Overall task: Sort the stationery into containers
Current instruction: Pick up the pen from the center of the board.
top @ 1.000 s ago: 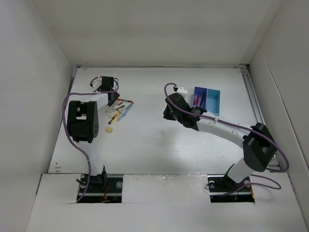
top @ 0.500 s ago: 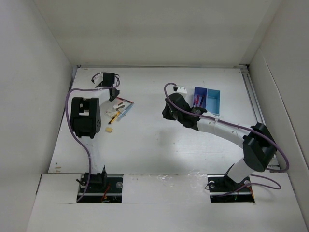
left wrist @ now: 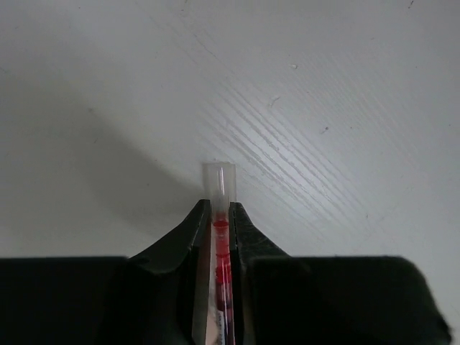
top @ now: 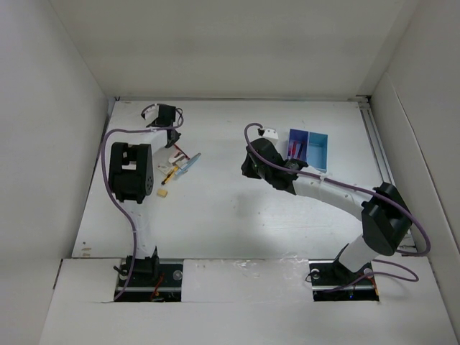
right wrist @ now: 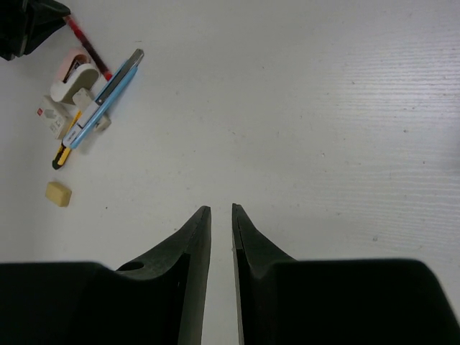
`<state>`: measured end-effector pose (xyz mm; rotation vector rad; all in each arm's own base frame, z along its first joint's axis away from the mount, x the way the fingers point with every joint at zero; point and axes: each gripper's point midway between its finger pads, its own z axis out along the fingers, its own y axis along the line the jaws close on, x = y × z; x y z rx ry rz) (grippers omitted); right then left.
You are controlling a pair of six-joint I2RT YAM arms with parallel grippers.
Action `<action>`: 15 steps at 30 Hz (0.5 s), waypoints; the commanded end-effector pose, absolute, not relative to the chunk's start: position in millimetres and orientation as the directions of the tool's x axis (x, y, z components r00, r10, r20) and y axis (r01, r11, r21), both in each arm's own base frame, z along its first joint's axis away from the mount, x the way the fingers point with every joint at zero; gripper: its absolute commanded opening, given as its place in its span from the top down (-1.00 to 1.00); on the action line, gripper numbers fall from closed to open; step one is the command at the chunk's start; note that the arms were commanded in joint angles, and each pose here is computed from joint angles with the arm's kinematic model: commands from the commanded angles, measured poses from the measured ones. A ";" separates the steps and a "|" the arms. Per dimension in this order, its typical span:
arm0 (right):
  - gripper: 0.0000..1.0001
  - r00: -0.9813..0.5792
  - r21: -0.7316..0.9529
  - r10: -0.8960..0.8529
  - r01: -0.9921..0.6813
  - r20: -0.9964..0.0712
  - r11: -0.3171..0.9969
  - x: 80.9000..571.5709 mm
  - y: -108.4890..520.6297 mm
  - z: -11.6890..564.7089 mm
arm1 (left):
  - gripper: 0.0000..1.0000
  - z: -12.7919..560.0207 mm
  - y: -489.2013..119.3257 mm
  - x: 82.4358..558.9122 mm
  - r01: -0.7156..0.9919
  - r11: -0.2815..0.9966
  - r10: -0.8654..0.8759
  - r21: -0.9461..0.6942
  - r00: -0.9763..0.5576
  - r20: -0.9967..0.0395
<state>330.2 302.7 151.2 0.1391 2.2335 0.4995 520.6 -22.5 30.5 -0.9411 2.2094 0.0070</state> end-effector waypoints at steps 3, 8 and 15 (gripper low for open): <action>0.52 -0.615 0.440 0.296 -0.092 -0.731 0.893 335.4 307.2 175.6 | 1.00 32.5 -30.2 520.9 -0.603 0.761 -0.598 -0.240 -0.508 -0.620; 0.44 -0.610 0.445 0.301 -0.095 -0.733 0.890 335.0 306.7 179.6 | 1.00 50.2 -37.7 523.6 -0.575 0.759 -0.616 -0.306 -0.483 -0.622; 0.38 -0.615 0.449 0.300 -0.101 -0.730 0.888 332.3 306.2 180.0 | 1.00 107.8 -65.7 531.1 -0.419 0.749 -0.661 -0.513 -0.418 -0.624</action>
